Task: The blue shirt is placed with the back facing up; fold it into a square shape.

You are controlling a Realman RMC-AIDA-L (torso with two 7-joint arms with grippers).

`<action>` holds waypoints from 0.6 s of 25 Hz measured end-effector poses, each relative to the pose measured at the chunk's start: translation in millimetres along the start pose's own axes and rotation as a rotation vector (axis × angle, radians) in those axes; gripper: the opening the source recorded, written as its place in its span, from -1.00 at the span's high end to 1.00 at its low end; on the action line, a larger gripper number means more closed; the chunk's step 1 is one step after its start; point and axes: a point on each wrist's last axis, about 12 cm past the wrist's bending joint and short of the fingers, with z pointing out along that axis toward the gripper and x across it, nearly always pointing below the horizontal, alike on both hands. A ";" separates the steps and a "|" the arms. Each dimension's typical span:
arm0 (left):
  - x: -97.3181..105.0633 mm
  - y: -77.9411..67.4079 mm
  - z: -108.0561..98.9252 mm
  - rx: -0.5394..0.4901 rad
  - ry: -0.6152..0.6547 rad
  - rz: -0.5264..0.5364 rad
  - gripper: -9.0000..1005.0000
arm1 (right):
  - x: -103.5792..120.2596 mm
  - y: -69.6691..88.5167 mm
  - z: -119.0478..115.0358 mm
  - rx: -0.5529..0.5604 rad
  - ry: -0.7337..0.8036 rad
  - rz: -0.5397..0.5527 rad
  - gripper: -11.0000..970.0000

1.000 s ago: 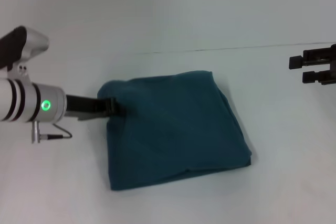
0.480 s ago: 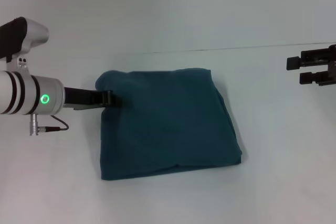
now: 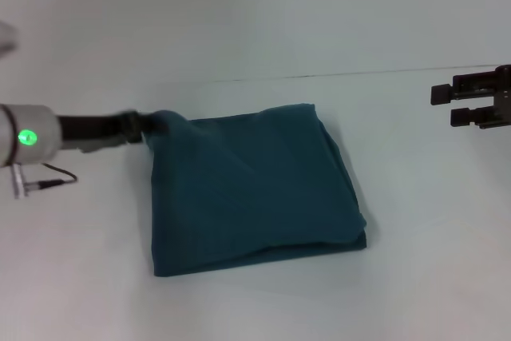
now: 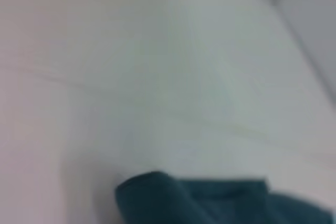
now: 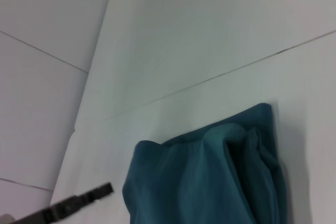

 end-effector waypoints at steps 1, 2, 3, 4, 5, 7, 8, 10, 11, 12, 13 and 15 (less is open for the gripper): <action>0.6 0.9 -4.8 0.017 -0.025 -0.036 0.25 | 0.1 0.2 -0.2 -0.001 0.002 0.000 -0.61; 2.0 1.7 -8.9 0.040 -0.045 -0.070 0.19 | 0.4 0.4 -0.3 -0.003 0.005 0.000 -0.61; 5.0 0.5 -10.0 0.072 -0.049 -0.098 0.13 | 0.6 0.4 -0.3 -0.004 0.006 0.000 -0.61; 8.6 -1.1 -8.4 0.105 -0.043 -0.127 0.08 | 0.8 0.2 -0.4 -0.004 0.006 0.001 -0.61; 12.4 -2.8 -5.9 0.135 -0.035 -0.155 0.02 | 1.0 -0.1 -0.7 -0.003 0.006 0.001 -0.61; 21.4 -7.2 4.2 0.193 -0.010 -0.215 -0.14 | 1.4 -0.7 -1.1 -0.003 0.005 0.002 -0.61; 25.8 -10.5 9.9 0.220 0.003 -0.238 -0.22 | 1.5 -0.8 -1.2 -0.002 0.005 0.002 -0.61; 31.8 -16.3 20.8 0.252 0.017 -0.268 -0.38 | 2.3 -1.6 -1.3 -0.002 0.004 0.002 -0.61; 34.2 -19.8 26.3 0.264 0.020 -0.279 -0.46 | 2.6 -1.8 -1.0 -0.002 0.005 0.002 -0.61; 34.8 -22.4 31.2 0.266 0.013 -0.286 -0.51 | 3.1 -2.0 -0.6 -0.003 0.005 0.001 -0.61; 35.7 -24.4 35.9 0.265 0.007 -0.291 -0.56 | 3.6 -2.6 0.0 -0.003 0.006 0.001 -0.61; 35.7 -25.7 44.7 0.239 -0.013 -0.290 -0.66 | 5.4 -3.9 1.5 -0.007 0.009 0.001 -0.61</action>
